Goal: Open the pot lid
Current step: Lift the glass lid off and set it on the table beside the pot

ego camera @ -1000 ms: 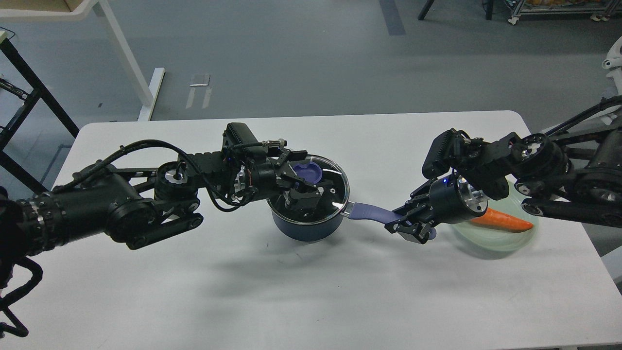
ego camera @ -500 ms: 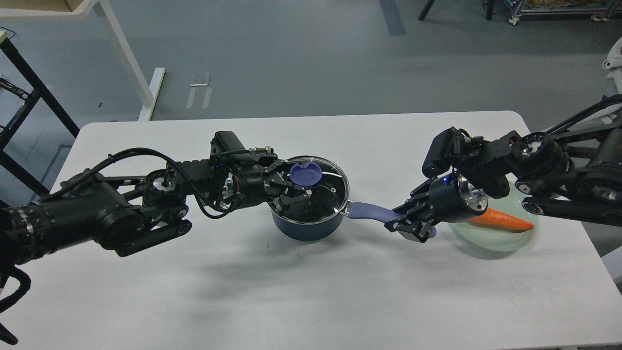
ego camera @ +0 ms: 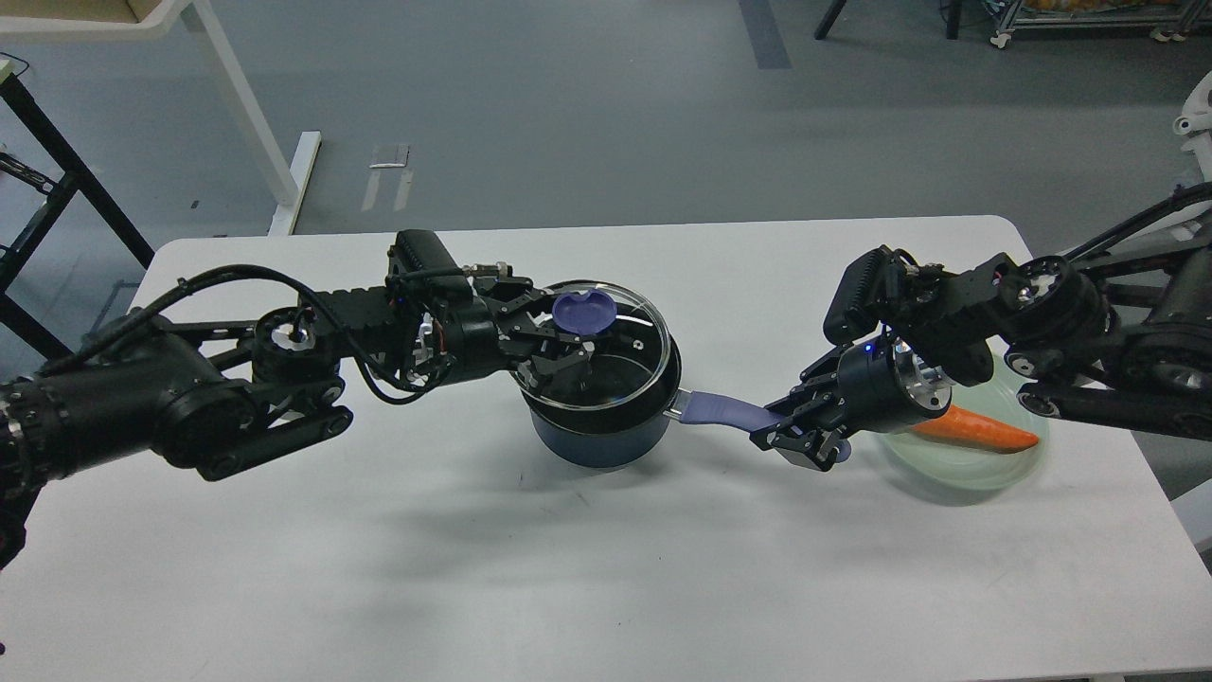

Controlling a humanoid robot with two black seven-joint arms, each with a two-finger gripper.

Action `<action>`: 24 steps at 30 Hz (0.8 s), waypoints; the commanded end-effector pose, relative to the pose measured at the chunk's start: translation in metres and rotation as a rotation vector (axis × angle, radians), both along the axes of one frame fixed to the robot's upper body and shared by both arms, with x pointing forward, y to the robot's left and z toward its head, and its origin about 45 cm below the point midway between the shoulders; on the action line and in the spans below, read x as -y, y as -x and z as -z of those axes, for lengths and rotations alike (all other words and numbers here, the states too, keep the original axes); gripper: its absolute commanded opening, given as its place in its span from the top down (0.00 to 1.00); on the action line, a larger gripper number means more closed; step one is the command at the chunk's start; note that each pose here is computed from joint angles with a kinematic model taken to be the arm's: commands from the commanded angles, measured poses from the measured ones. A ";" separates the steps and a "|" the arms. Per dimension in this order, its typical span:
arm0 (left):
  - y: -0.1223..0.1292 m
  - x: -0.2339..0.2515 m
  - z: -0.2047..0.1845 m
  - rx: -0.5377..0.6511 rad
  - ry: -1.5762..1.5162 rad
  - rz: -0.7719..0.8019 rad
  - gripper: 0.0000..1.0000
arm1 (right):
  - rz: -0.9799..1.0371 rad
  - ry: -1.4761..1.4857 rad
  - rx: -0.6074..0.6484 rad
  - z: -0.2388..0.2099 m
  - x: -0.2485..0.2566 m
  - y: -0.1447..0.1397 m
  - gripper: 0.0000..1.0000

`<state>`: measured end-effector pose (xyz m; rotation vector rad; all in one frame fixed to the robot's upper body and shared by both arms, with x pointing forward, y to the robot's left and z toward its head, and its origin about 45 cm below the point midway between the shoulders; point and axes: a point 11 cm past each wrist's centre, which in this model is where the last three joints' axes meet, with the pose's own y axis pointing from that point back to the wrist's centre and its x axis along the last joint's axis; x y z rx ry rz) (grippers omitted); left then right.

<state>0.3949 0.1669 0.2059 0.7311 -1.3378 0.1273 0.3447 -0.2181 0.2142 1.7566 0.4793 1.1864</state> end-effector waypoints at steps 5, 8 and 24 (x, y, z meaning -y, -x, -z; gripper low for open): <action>-0.005 -0.112 -0.028 0.048 -0.104 -0.173 0.64 | 0.008 -0.003 0.005 -0.003 0.002 -0.001 0.66; 0.007 -0.169 -0.023 0.022 -0.155 -0.282 0.63 | 0.010 -0.006 0.001 -0.002 0.002 0.000 0.66; 0.067 -0.269 0.061 -0.066 -0.165 -0.535 0.63 | 0.005 -0.003 0.003 -0.002 0.002 -0.001 0.66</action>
